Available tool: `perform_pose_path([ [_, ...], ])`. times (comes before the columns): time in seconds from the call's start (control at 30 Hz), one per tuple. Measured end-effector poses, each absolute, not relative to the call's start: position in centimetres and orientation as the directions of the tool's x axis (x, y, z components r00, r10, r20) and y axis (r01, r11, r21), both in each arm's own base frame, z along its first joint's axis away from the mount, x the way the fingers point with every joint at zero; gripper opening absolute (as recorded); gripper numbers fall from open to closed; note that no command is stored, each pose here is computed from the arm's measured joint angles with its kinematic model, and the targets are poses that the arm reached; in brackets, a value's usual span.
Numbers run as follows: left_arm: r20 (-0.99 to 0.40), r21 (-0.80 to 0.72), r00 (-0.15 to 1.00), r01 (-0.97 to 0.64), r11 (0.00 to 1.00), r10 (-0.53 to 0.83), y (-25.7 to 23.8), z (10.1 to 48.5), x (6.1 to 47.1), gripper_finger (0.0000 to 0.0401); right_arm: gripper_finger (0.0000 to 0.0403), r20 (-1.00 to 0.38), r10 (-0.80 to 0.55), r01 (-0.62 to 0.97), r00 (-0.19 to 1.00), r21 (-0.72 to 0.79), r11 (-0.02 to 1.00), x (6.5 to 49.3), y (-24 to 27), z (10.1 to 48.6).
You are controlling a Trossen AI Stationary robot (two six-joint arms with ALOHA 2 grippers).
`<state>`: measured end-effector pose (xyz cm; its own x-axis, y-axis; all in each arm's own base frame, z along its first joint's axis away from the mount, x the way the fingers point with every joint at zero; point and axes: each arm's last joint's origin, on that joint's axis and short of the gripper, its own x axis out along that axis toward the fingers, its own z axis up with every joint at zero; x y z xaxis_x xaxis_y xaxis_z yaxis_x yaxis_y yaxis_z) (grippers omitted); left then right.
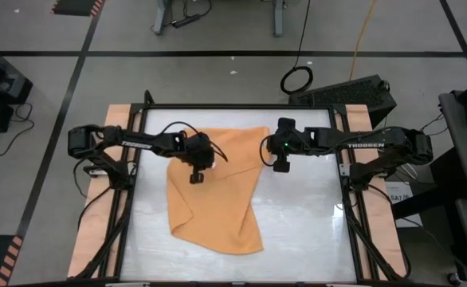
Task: Roll towel
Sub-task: Roll the yellow towel
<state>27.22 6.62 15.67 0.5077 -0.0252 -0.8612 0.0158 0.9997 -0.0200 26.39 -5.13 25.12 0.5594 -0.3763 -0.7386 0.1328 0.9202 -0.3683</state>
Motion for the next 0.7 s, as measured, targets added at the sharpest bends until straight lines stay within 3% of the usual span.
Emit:
perform_pose_path([
  [0.17,-0.898,-0.027,0.44,0.02,0.999,-0.033,5.3,15.3,26.9,0.0088,0.0,-0.74,-0.373,0.133,0.56,-0.364,0.922,26.4,-5.1,25.1],
  [0.37,-0.917,0.085,0.394,0.054,0.995,0.057,3.3,15.4,26.8,0.0157,0.0,-0.74,-0.373,0.132,0.56,-0.365,0.922,26.4,-5.1,25.1],
  [0.7,-0.93,0.135,0.366,0.245,0.96,0.038,0.1,15.3,26.6,0.0171,0.0,-0.74,-0.373,0.131,0.56,-0.365,0.922,26.4,-5.1,25.1],
])
